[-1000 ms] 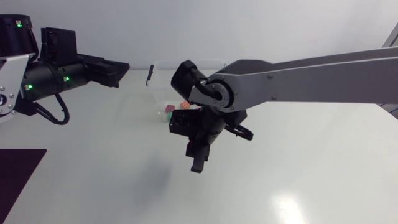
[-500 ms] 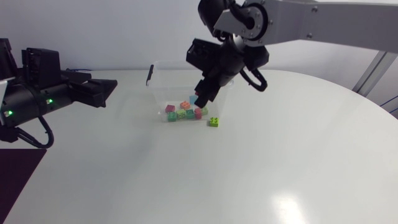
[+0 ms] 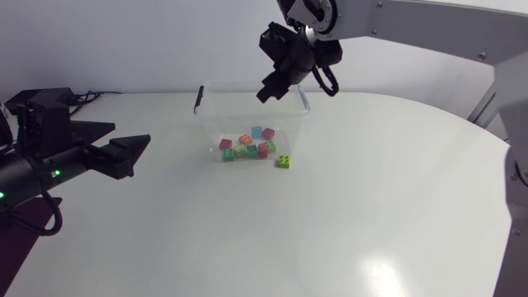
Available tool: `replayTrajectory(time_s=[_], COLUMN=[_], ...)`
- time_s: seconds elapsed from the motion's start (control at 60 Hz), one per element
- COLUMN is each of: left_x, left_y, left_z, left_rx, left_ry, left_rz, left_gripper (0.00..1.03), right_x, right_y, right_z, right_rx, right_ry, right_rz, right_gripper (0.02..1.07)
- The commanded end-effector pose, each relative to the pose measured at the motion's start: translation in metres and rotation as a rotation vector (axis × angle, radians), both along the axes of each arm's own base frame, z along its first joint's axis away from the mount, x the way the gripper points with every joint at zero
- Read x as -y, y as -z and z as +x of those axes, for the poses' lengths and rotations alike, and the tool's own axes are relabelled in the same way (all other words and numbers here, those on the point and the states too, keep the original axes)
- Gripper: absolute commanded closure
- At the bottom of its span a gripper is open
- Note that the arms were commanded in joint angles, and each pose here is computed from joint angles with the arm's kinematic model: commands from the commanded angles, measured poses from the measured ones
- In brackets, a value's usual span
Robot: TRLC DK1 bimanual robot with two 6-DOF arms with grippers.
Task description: Place the duplo bricks in the container
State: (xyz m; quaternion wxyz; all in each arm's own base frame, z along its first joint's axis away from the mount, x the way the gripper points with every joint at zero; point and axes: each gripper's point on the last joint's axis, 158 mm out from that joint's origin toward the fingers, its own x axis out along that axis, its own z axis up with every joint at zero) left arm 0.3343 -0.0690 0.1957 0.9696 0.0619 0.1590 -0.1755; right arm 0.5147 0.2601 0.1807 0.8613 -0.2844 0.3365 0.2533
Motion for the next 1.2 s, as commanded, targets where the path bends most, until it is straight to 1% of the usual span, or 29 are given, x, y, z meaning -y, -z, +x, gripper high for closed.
replayTrajectory(time_s=[0.0,0.117,0.15,0.2,0.217,0.233,0.283,0.3,0.333,0.55,0.7,0.8,0.883,0.933,1.067,1.183], left_x=[0.0,0.001,0.001,0.001,0.001,0.001,0.001,0.001,0.001,0.0,-0.001,-0.001,-0.001,-0.001,-0.001,-0.002], left_y=[0.014,0.017,0.017,0.018,0.018,0.018,0.02,0.021,0.022,0.028,0.026,0.029,0.032,0.033,0.034,0.036], left_z=[-0.005,-0.007,-0.007,-0.008,-0.008,-0.009,-0.01,-0.01,-0.012,-0.014,-0.018,-0.02,-0.021,-0.021,-0.021,-0.021], left_rx=[-0.02,-0.02,-0.022,-0.022,-0.022,-0.022,-0.025,-0.027,-0.028,-0.039,-0.034,-0.042,-0.045,-0.047,-0.047,-0.051], left_ry=[0.01,0.013,0.013,0.014,0.014,0.012,0.012,0.012,0.013,0.012,0.011,0.01,0.011,0.011,0.01,0.008], left_rz=[0.016,0.016,0.016,0.015,0.015,0.015,0.015,0.015,0.017,0.021,0.02,0.02,0.02,0.02,0.02,0.02], left_gripper=[0.05,0.05,0.05,0.05,0.05,0.05,0.05,0.05,0.05,0.05,0.05,0.05,0.05,0.05,0.05,0.05], right_x=[0.007,0.01,0.01,0.01,0.01,0.01,0.009,0.01,0.011,0.021,0.029,0.03,0.028,0.028,0.03,0.033], right_y=[0.008,0.025,0.029,0.035,0.036,0.039,0.039,0.038,0.035,0.006,0.003,0.018,0.043,0.052,0.071,0.104], right_z=[0.024,0.044,0.048,0.051,0.051,0.05,0.049,0.048,0.045,0.021,-0.007,-0.025,-0.043,-0.05,-0.06,-0.069], right_rx=[-0.002,-0.032,-0.041,-0.057,-0.068,-0.084,-0.093,-0.095,-0.099,-0.097,-0.118,-0.129,-0.148,-0.148,-0.161,-0.211], right_ry=[0.065,0.106,0.119,0.13,0.136,0.147,0.16,0.165,0.175,0.209,0.238,0.249,0.258,0.262,0.261,0.266], right_rz=[0.023,0.033,0.039,0.039,0.039,0.043,0.051,0.056,0.063,0.123,0.149,0.14,0.122,0.132,0.127,0.1], right_gripper=[0.74,0.73,0.7,0.56,0.5,0.38,0.2,0.15,0.12,0.11,0.11,0.11,0.11,0.11,0.11,0.11])
